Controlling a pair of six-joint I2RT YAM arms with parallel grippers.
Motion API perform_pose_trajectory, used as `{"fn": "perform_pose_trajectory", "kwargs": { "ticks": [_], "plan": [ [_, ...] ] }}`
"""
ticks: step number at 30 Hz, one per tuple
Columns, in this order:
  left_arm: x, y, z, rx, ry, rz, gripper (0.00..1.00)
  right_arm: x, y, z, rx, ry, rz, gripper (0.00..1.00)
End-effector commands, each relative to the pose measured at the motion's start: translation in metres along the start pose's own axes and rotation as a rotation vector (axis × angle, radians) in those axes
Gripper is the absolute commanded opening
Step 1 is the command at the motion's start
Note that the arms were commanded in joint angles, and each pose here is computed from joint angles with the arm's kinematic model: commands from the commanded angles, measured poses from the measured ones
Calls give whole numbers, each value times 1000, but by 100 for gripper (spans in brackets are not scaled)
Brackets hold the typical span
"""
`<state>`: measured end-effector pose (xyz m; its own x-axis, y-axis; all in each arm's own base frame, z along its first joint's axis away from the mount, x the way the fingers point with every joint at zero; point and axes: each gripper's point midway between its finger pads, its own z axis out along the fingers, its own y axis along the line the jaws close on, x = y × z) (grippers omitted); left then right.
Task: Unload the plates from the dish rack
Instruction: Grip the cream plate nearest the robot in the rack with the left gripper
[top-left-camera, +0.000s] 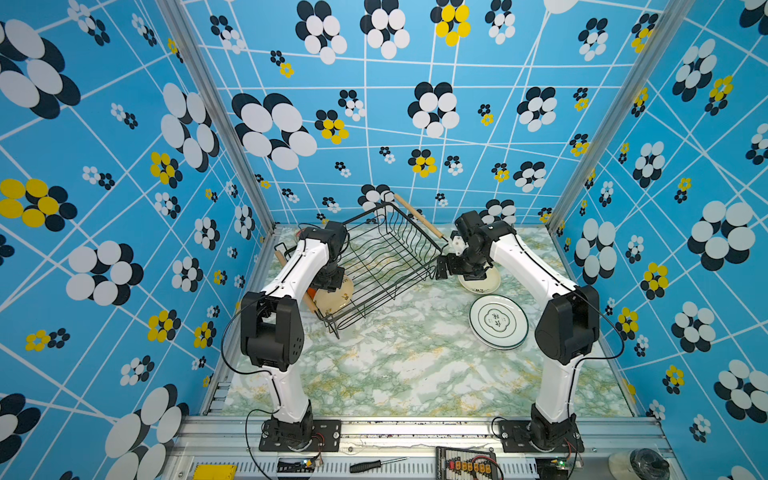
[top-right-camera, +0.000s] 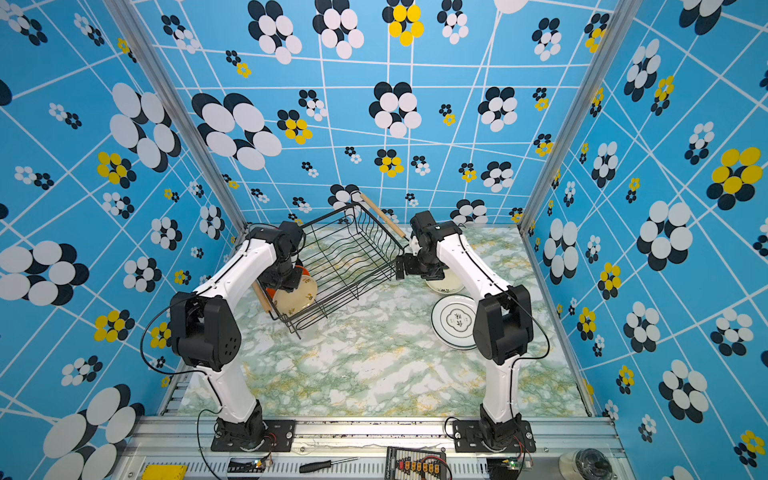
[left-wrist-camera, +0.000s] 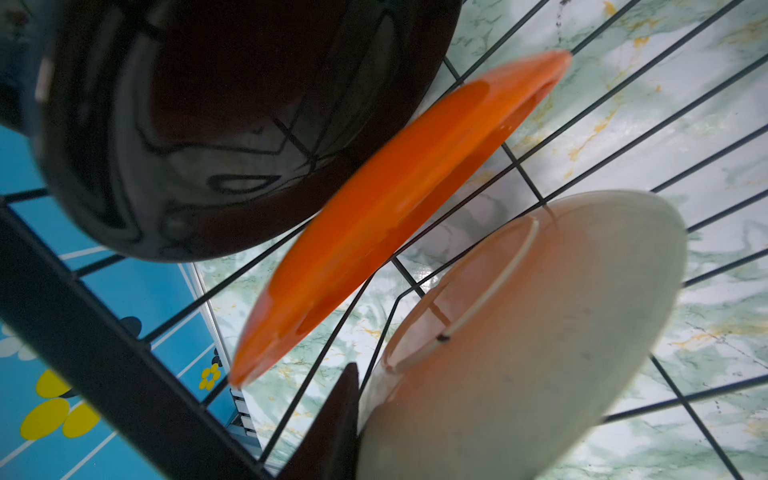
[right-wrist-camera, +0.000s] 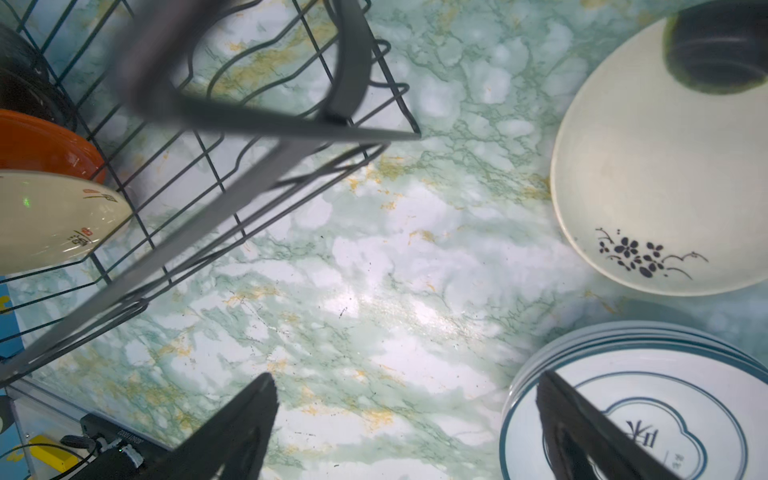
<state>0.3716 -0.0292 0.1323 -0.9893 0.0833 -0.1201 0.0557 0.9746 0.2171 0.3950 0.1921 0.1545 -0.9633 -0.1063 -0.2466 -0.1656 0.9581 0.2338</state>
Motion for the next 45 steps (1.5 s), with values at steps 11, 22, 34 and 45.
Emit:
{"fn": "perform_pose_trajectory", "kwargs": {
  "ticks": [11, 22, 34, 45],
  "plan": [
    [8, -14, 12, 69, 43, 1, 31, 23, -30, -27, -9, -50, 77, 99],
    [25, -18, 12, 81, 93, 26, 25, 31, -37, -27, -20, -44, 105, 99],
    [44, -17, 5, 66, 114, 44, 21, 34, -37, -23, -22, -38, 111, 99],
    [64, -19, 6, 69, 132, 42, 16, 36, -37, -24, -27, -39, 119, 99]
  ]
}}
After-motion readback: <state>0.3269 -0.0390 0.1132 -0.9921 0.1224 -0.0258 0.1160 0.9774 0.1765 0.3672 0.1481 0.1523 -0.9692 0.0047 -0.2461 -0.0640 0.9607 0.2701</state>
